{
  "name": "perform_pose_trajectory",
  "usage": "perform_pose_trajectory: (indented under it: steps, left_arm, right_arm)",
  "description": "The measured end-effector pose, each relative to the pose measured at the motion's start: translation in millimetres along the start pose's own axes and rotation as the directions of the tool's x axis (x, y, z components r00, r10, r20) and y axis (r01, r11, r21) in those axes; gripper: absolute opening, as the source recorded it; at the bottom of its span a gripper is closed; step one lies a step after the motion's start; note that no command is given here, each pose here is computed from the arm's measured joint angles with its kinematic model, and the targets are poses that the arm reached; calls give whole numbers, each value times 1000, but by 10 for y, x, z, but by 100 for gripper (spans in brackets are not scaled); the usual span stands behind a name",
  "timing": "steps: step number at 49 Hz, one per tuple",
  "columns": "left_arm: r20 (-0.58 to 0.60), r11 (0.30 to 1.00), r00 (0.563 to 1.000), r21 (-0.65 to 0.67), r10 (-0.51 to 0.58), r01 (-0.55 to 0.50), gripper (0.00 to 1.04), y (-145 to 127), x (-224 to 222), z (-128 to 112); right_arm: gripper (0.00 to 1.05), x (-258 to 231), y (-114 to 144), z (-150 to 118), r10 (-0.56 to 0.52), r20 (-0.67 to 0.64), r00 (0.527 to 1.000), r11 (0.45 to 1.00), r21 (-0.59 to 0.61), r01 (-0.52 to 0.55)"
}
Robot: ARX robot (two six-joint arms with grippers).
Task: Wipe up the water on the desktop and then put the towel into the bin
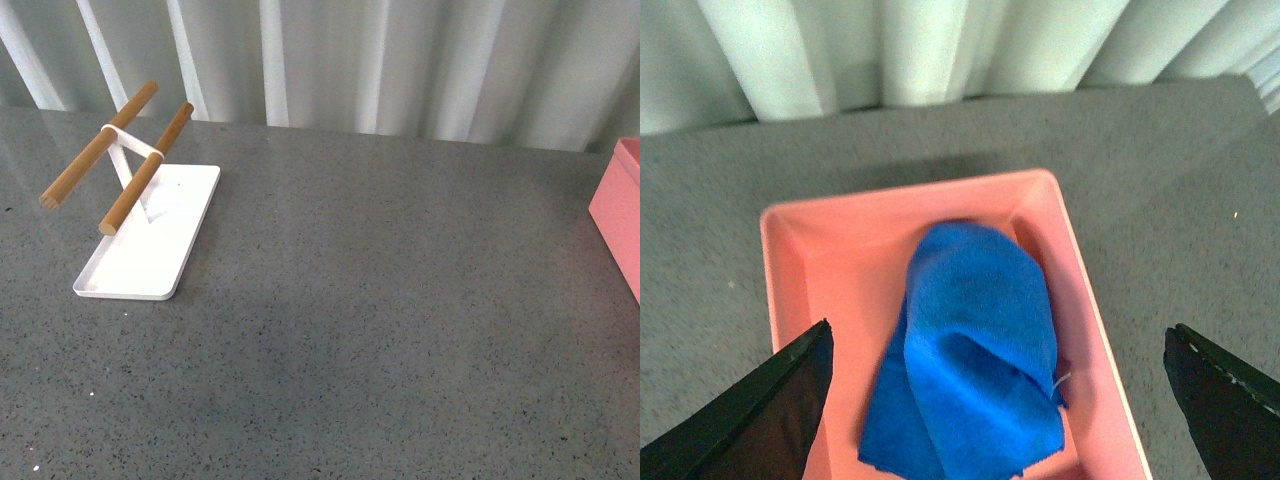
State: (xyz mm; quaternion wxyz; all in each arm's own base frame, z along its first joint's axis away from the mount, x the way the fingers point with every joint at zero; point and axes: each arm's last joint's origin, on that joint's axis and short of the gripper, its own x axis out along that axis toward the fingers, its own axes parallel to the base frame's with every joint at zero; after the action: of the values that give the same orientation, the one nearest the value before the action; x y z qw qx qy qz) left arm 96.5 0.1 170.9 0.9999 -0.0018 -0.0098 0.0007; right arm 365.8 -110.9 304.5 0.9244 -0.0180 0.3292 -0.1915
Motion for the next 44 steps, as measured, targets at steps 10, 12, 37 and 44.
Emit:
perform_pose_trajectory:
  steps: [10, 12, 37, 44]
  left_arm:
    - [0, 1000, 1000, 0, 0, 0, 98, 0, 0, 0]
    - [0, 1000, 1000, 0, 0, 0, 98, 0, 0, 0]
    - [0, 1000, 1000, 0, 0, 0, 98, 0, 0, 0]
    - [0, 1000, 1000, 0, 0, 0, 98, 0, 0, 0]
  right_arm:
    - [98, -302, 65, 473, 215, 86, 973, 974, 59, -220]
    - [98, -316, 99, 491, 229, 72, 971, 969, 82, -235]
    - [98, -220, 175, -40, 109, -170, 979, 993, 53, -101]
    - [98, -113, 135, -227, -85, -186, 979, 996, -54, 76]
